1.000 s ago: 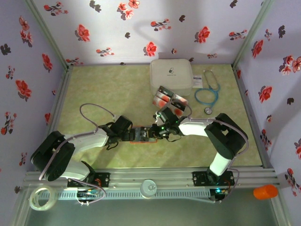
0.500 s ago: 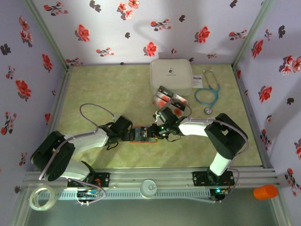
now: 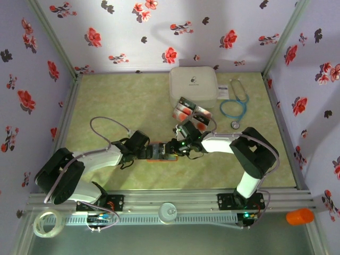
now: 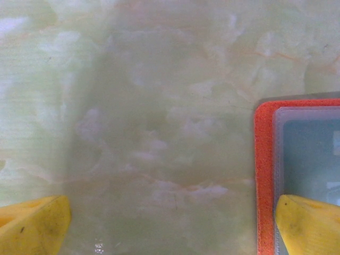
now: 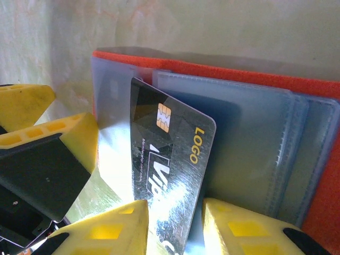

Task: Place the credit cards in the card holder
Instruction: Insert the credit card into the card slot.

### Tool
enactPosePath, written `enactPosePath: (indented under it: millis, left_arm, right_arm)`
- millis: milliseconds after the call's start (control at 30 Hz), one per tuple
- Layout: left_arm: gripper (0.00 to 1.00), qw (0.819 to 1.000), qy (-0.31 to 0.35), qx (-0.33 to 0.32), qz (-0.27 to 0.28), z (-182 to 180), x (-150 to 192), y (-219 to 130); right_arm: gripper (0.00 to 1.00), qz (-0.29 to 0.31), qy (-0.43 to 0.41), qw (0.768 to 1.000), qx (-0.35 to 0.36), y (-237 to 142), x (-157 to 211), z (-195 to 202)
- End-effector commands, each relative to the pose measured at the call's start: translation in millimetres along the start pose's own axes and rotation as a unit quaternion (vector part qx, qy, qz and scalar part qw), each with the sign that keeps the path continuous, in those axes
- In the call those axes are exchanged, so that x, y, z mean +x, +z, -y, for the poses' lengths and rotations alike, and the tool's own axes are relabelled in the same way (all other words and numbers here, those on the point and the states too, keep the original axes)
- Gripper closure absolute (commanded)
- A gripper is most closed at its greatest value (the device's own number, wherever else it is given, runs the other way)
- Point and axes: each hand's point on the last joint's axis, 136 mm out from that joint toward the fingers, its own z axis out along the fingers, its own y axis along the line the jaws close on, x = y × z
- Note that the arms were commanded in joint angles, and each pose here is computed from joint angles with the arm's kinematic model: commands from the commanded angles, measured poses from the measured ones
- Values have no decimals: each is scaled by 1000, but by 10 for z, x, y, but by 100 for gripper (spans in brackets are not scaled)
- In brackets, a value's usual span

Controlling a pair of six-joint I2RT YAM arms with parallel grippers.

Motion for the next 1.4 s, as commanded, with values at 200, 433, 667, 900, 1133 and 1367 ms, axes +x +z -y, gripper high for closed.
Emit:
enactPosePath:
  millis: [200,433,667,900,1133,1367]
  left_arm:
    - [0,999,10,-16,-30,-91,227,110]
    - [0,999,11,-15,-30,-84,229,111]
    - [0,999,13,-16,-31,-84,233,119]
    - [0,999,12,-17,-31,-86,234,120]
    - [0,999,12,-17,-32,-84,229,123]
    - [0,999,12,-17,-31,-79,225,127]
  right_arm:
    - [81,8,20,1000,-11,30,-74,43]
    - [98,6,24,1000,-17,3,-64,58]
    - [100,3,24,1000,-15,-13,-50,72]
    - [100,2,23,1000,-13,-14,-31,102]
    - [100,1,28,1000,-13,-4,8,148]
    - [100,2,27,1000,-14,-18,6,140]
